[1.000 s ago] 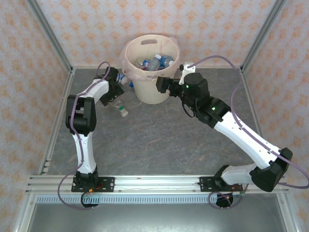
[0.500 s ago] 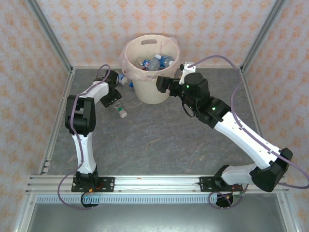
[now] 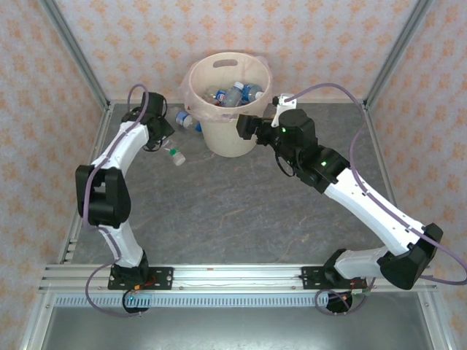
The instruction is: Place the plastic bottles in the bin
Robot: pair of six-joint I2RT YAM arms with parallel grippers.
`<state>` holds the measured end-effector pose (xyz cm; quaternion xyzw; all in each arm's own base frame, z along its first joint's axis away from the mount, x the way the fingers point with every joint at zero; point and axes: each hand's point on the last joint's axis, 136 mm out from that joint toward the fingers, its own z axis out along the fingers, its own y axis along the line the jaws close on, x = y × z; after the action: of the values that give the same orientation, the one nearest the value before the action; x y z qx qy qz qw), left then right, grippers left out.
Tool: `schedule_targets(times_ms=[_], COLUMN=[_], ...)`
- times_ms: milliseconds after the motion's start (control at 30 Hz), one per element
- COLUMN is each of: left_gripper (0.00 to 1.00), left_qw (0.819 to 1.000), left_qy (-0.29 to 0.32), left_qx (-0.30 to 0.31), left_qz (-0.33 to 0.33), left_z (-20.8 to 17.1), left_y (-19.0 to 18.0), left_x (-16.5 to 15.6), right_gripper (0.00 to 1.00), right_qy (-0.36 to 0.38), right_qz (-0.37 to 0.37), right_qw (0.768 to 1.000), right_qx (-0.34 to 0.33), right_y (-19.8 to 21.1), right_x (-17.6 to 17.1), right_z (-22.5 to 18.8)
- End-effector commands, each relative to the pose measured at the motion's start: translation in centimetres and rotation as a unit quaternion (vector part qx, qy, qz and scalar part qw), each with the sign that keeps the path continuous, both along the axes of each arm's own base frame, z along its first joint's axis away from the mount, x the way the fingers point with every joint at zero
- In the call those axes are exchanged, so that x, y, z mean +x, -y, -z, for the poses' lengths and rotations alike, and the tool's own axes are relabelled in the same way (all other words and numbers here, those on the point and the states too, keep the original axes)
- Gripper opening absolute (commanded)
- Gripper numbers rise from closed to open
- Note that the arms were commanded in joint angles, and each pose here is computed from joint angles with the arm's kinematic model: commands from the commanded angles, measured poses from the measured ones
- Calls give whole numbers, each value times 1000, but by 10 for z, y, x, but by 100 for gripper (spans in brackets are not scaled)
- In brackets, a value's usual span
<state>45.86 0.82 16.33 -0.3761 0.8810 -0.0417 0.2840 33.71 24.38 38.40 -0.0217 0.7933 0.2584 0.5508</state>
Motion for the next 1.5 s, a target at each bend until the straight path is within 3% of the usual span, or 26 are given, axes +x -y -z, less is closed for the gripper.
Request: schedule_targets(times_ms=[0, 367, 700, 1167, 1200, 1467], left_gripper=[57, 57, 57, 57, 57, 56], left_qw=[998, 971, 943, 916, 920, 923], left_qy=[57, 235, 315, 366, 354, 348], left_qx=[2, -34, -60, -84, -82, -78], left_qz=[2, 28, 88, 145, 147, 143], left_z=[-49, -183, -257, -279, -264, -246], left_y=[-3, 20, 82, 160, 166, 172], left_x=[0, 2, 32, 75, 85, 101], right_gripper=[100, 100, 100, 100, 100, 100], right_qy=[26, 46, 53, 48, 48, 41], right_qz=[18, 35, 40, 45, 45, 46], right_qw=[999, 998, 998, 998, 998, 998], right_qx=[14, 9, 14, 17, 17, 20], right_y=[12, 24, 30, 38, 39, 38], right_x=[-7, -9, -14, -21, -22, -21], right_z=[-31, -53, -62, -61, -61, -56])
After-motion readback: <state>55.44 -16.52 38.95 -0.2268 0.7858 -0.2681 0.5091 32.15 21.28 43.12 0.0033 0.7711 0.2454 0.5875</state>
